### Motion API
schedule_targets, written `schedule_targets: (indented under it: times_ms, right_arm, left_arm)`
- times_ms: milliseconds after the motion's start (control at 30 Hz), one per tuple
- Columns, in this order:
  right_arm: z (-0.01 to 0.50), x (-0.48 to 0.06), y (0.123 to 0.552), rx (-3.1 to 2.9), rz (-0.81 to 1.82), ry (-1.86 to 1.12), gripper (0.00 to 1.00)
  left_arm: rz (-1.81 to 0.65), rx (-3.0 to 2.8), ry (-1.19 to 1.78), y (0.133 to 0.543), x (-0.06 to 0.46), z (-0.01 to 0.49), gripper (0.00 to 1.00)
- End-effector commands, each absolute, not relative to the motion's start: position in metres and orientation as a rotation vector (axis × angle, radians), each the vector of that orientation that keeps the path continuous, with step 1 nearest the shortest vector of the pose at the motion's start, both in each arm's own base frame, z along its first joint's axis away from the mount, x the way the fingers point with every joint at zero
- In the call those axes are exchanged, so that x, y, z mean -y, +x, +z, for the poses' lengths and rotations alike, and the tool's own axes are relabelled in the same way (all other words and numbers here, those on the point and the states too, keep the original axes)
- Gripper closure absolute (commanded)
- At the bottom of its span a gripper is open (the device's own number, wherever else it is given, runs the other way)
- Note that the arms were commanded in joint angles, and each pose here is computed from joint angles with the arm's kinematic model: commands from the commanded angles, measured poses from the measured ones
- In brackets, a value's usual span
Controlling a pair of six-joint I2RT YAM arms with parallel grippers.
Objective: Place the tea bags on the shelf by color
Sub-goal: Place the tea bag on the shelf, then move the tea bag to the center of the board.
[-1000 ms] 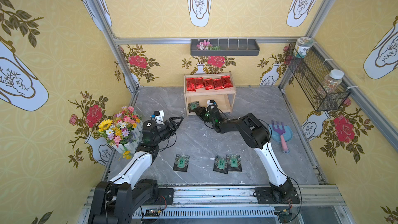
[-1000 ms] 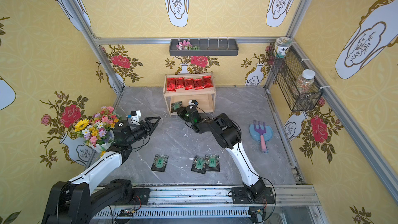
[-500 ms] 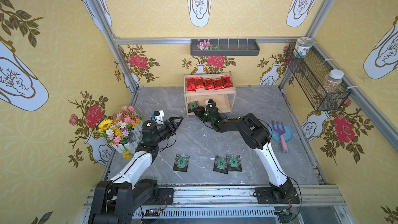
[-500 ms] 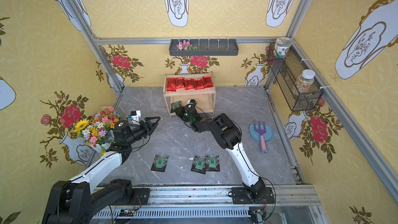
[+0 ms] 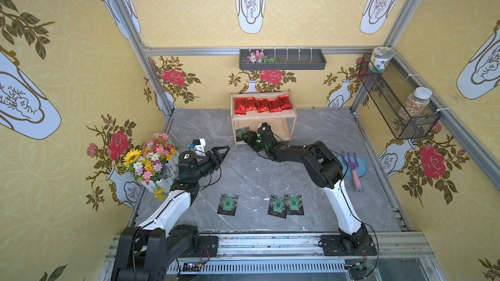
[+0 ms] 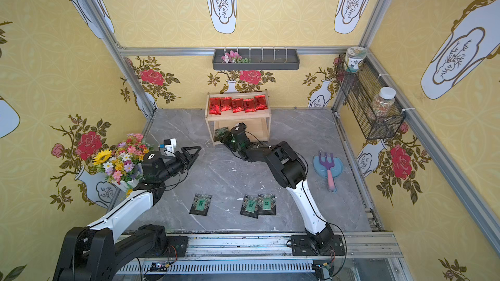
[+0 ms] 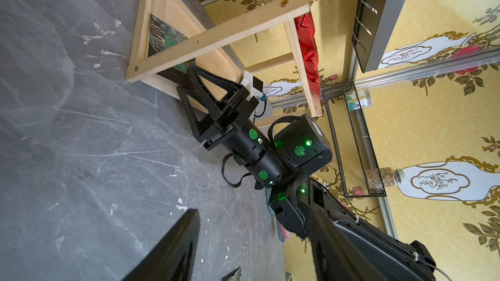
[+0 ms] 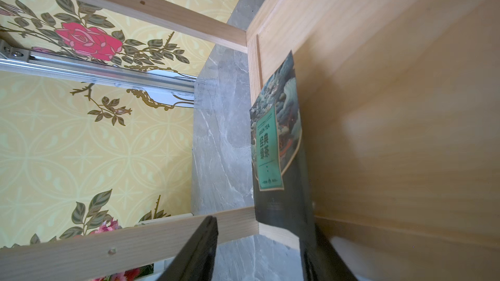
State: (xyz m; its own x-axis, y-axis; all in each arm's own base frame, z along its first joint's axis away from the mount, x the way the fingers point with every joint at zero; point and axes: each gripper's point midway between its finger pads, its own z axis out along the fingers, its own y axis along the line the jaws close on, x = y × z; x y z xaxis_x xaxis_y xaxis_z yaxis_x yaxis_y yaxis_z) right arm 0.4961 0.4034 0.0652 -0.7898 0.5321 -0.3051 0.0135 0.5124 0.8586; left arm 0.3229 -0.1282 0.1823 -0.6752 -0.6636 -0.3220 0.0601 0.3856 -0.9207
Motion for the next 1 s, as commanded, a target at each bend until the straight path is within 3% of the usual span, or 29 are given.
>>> schedule_targets:
  times_ms: [0,467,633,800,967]
  right_arm:
    - [0.052,-0.398,0.487,-2.297,1.179,0.44,0.44]
    - [0.074,-0.399,0.451,-2.278,1.147,0.222,0.38]
    - [0.083,-0.411,0.394,-2.279,1.082,-0.084,0.37]
    - [0.094,-0.426,0.313,-2.191,0.819,-0.569,0.34]
    - [0.086,-0.45,0.235,-2.032,0.52,-1.024,0.22]
  left_arm:
    - [-1.345,-1.943,-0.501,0.323,0.128,0.185,0.31]
    - [-1.295,-1.96,-0.56,0.324,0.12,0.176,0.29]
    - [-1.215,-2.027,-0.647,0.323,0.111,0.16,0.29]
    - [-1.114,-2.091,-0.735,0.317,0.1,0.144,0.27]
    - [-1.052,-2.136,-0.801,0.309,0.093,0.129,0.24]
